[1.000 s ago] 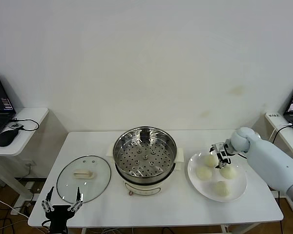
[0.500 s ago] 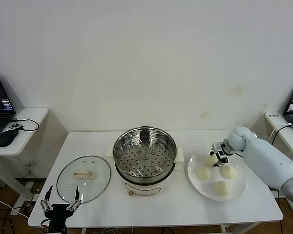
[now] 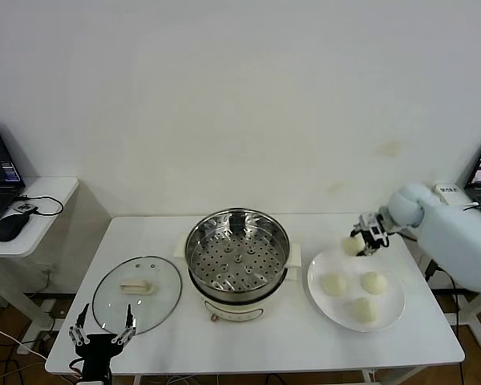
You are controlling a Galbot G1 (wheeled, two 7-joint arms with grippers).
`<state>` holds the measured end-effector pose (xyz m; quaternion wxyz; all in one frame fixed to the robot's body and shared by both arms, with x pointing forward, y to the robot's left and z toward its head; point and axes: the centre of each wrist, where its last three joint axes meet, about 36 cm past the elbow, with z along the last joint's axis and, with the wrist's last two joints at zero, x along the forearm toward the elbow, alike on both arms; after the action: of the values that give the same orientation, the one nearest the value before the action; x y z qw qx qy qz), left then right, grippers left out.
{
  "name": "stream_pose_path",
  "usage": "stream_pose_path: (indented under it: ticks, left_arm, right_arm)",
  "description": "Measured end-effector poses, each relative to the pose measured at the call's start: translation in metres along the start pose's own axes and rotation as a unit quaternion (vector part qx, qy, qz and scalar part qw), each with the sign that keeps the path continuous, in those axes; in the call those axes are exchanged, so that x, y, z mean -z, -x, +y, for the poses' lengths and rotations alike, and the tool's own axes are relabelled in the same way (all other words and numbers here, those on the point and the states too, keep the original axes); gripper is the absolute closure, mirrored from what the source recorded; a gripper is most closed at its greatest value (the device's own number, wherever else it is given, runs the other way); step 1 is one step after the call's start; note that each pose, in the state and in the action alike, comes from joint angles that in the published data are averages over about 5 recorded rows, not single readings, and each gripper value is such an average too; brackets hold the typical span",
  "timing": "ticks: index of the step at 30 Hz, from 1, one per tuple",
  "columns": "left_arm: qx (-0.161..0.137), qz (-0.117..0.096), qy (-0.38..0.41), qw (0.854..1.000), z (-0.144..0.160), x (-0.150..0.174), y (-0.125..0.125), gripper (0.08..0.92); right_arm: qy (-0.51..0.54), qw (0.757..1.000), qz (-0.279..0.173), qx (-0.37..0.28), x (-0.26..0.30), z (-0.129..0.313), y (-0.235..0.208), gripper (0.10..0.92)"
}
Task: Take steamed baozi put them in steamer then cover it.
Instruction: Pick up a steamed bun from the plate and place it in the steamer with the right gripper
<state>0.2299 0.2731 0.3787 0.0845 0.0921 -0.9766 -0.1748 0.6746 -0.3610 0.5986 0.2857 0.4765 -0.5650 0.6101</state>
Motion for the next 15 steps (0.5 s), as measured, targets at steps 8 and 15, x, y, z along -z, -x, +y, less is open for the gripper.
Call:
stream_pose_path:
  ticks: [8, 15]
  left_arm:
    - [0.003, -0.004, -0.002, 1.000, 0.003, 0.001, 0.004, 0.177]
    - [0.006, -0.005, -0.001, 1.000, 0.007, 0.001, 0.005, 0.177]
  right_arm:
    - [-0.063, 0.996, -0.045, -0.043, 0.068, -0.057, -0.042, 0.420]
    - [-0.149, 0.983, -0.097, -0.046, 0.151, -0.087, -0.035, 0.420]
